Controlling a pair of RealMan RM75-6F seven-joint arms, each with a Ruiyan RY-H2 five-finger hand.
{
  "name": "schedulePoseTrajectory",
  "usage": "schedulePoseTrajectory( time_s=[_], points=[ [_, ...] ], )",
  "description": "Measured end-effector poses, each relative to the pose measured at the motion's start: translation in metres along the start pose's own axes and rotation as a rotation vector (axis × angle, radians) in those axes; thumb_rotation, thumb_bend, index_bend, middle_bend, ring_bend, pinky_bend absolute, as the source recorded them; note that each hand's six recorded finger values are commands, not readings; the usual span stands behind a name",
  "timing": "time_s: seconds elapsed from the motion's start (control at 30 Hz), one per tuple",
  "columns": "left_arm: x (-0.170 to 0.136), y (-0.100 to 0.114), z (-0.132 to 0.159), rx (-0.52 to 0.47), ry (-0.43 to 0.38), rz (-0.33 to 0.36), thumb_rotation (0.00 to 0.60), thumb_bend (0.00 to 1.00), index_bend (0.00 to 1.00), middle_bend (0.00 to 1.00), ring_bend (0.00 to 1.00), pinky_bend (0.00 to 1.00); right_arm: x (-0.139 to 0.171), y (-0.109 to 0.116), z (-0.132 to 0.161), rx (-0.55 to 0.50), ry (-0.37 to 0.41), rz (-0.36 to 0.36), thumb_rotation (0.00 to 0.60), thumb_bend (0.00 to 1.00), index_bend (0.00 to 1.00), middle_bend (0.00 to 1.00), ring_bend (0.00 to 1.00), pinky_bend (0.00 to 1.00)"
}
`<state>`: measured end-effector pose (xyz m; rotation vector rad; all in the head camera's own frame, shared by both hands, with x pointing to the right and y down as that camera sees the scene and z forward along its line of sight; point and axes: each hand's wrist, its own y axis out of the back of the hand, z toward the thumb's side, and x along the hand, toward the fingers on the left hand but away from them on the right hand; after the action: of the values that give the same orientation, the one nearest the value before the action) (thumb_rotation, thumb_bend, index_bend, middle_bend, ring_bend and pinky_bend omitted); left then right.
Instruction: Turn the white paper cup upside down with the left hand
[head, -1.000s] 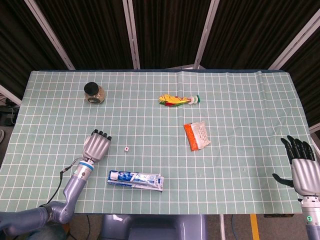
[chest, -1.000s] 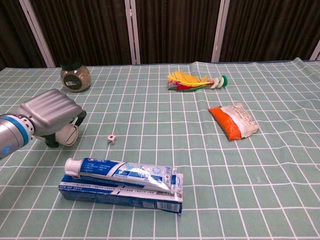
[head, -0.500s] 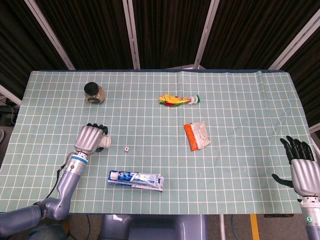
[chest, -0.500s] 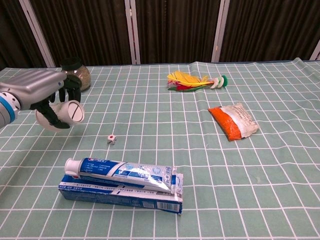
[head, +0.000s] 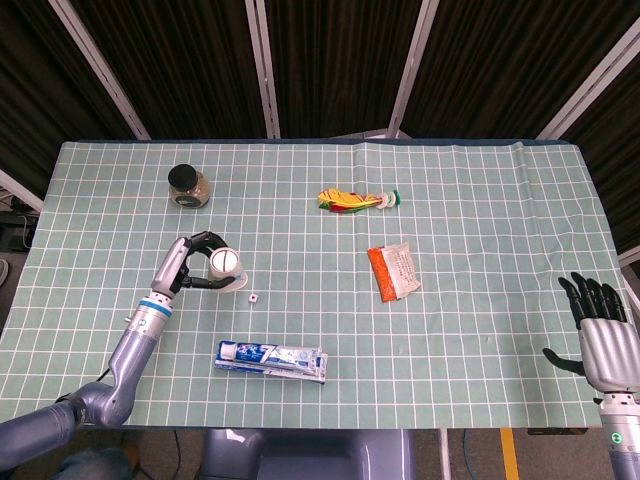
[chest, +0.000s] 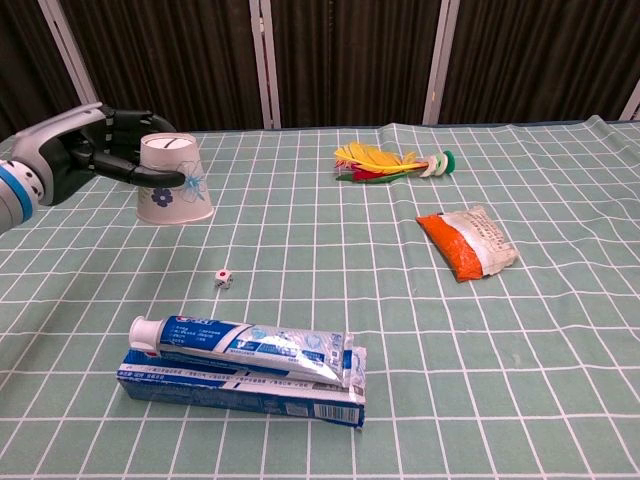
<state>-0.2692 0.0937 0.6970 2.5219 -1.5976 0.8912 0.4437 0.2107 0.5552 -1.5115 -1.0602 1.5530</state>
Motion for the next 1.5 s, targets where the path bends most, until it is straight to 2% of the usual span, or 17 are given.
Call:
schedulePoseTrajectory(
  time_s=[0.1,0.37,0.53,0.8,0.87,0.9,1.0,1.07,1.13,1.3,1.5],
  points=[
    [0.006,-0.015,-0.008,-0.043,0.006,-0.03,0.6,0.0,0.48,0.44,0.37,0.41,0.0,-0.001,-0.002,0.0,-0.006,0.005,0.6,0.0,0.06,0.0,0.0,0.0],
    [0.015,-0.054,-0.023,-0.037,0.033,-0.086,0.6,0.0,0.48,0.44,0.37,0.41,-0.001,0.001,-0.004,-0.005,-0.012,0.003,0.6,0.0,0.06,0.0,0.0,0.0],
    [0.016,-0.065,-0.027,-0.017,0.039,-0.095,0.6,0.0,0.48,0.44,0.37,0.41,-0.001,0.0,-0.005,-0.006,-0.013,0.005,0.6,0.0,0.06,0.0,0.0,0.0],
    [0.015,-0.064,-0.034,0.008,0.052,-0.088,0.6,0.0,0.48,0.43,0.35,0.39,-0.001,0.001,-0.005,-0.007,-0.011,0.005,0.6,0.0,0.06,0.0,0.0,0.0],
    [0.015,-0.066,-0.037,0.01,0.059,-0.095,0.6,0.0,0.45,0.4,0.3,0.35,0.0,0.001,-0.005,-0.007,-0.011,0.004,0.6,0.0,0.06,0.0,0.0,0.0],
    [0.014,-0.066,-0.037,0.012,0.06,-0.097,0.6,0.0,0.41,0.35,0.24,0.3,0.0,0.001,-0.005,-0.007,-0.011,0.004,0.6,0.0,0.06,0.0,0.0,0.0],
    [0.013,-0.068,-0.037,0.027,0.057,-0.115,0.6,0.0,0.22,0.12,0.03,0.13,0.0,0.001,-0.005,-0.006,-0.012,0.004,0.6,0.0,0.06,0.0,0.0,0.0],
    [0.011,-0.068,-0.036,0.029,0.055,-0.126,0.6,0.0,0.11,0.02,0.0,0.04,0.0,0.001,-0.004,-0.005,-0.011,0.005,0.6,0.0,0.06,0.0,0.0,0.0],
    [0.011,-0.067,-0.035,0.03,0.05,-0.13,0.6,0.0,0.06,0.0,0.0,0.0,0.0,0.0,-0.004,-0.003,-0.011,0.006,0.6,0.0,0.06,0.0,0.0,0.0],
    [0.006,-0.062,-0.029,0.036,0.019,-0.124,0.6,0.0,0.03,0.0,0.0,0.0,0.0,0.0,-0.003,-0.002,-0.009,0.005,0.6,0.0,0.06,0.0,0.0,0.0],
    [-0.008,-0.036,-0.005,0.043,-0.073,-0.091,0.6,0.0,0.02,0.0,0.0,0.0,0.002,0.002,0.0,-0.005,0.002,0.001,0.6,0.0,0.06,0.0,0.0,0.0]
  ],
)
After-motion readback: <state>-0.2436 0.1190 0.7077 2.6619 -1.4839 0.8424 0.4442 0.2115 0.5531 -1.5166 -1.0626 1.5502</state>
